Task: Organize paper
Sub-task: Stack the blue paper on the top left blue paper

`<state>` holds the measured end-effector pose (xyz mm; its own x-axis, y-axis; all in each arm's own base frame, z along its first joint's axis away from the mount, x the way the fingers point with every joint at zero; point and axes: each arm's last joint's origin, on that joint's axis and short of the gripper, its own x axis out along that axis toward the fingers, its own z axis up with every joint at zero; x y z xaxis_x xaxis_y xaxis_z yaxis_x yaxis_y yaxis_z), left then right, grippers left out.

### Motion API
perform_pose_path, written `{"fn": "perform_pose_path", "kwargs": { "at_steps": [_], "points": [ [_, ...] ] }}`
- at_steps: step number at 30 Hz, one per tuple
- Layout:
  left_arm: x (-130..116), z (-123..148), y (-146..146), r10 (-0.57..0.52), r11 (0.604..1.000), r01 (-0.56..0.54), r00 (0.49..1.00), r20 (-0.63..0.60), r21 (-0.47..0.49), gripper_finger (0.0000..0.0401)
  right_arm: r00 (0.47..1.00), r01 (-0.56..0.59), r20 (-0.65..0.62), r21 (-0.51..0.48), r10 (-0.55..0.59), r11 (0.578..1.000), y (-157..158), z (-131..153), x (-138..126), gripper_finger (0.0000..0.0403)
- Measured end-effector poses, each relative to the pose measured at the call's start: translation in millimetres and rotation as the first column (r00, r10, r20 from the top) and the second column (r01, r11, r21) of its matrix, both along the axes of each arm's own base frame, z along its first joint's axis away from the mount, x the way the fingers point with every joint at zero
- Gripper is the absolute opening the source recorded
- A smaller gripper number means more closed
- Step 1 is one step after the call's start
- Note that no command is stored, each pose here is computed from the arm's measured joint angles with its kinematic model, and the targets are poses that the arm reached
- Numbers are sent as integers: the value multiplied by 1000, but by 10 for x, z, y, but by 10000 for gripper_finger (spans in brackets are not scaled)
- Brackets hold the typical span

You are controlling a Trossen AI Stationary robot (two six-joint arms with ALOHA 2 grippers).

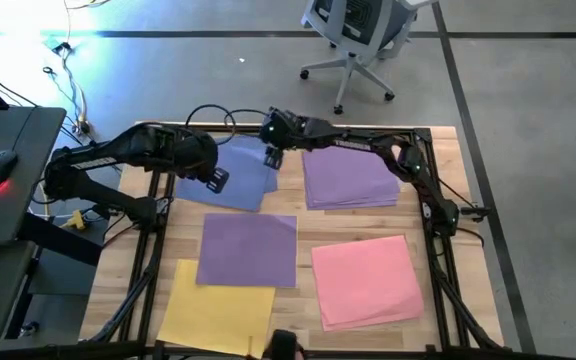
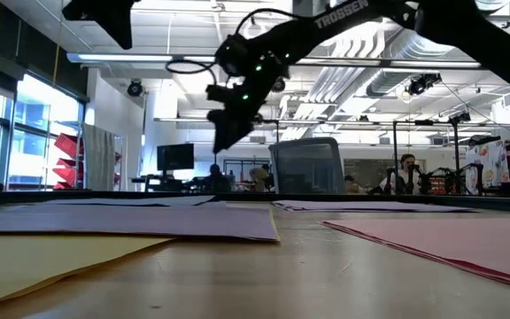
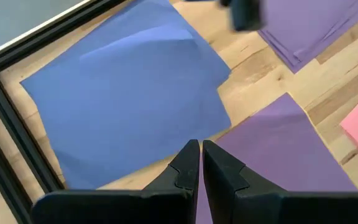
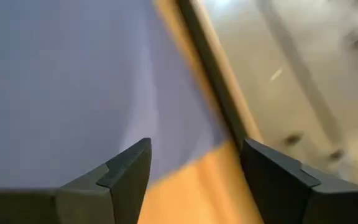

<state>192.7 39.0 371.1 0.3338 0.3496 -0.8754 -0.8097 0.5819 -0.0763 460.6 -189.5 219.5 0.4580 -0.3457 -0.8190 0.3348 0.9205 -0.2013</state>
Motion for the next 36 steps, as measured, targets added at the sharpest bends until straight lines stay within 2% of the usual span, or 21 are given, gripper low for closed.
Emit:
{"fn": "perform_pose_path", "kwargs": {
  "at_steps": [4, 6, 8, 11, 15, 17, 20, 23, 26, 32, 36],
  "points": [
    [173, -213, 198, -75, 997, 78, 994, 84, -26, 0, 991, 51, -129, 209, -24, 977, -40, -225, -238, 161],
    [258, -388, 307, -108, 992, 114, 987, 121, -46, 0, 983, 72, -184, 286, -19, 955, -36, -348, -363, 132],
    [313, -587, 422, -118, 990, 128, 985, 129, -65, 0, 980, 85, -201, 337, -16, 938, 3, -331, -512, 101],
    [330, -897, 582, -94, 992, 102, 991, 94, -76, 0, 991, 61, -132, 320, -19, 946, 113, -92, -759, 57],
    [364, -1334, 844, -64, 994, 73, 992, 106, -84, 0, 996, 47, 58, 265, -65, 963, 213, 43, -1090, 11],
    [417, -1542, 1000, -58, 993, 72, 986, 154, -88, 0, 982, 104, 121, 282, -143, 954, 234, 55, -1248, 4],
    [472, -1814, 1258, 13, 998, -6, 992, 122, -55, 0, 962, 157, 168, 310, -217, 938, 291, 111, -1432, 7],
    [498, -2032, 1506, 93, 996, -94, 991, 99, 7, 0, 957, 164, 174, 334, -232, 928, 379, 134, -1492, 4],
    [523, -2203, 1714, 128, 992, -128, 988, 87, -5, 0, 953, 129, 212, 352, -214, 927, 472, 214, -1469, 1],
    [600, -2449, 1972, 93, 995, -92, 995, 20, -42, 0, 955, 94, 221, 401, -195, 911, 685, 236, -1389, 0],
    [660, -2486, 1932, 48, 993, -45, 999, 20, -112, 0, 962, 59, 222, 405, -160, 913, 804, 236, -1346, 0]
  ]
}}
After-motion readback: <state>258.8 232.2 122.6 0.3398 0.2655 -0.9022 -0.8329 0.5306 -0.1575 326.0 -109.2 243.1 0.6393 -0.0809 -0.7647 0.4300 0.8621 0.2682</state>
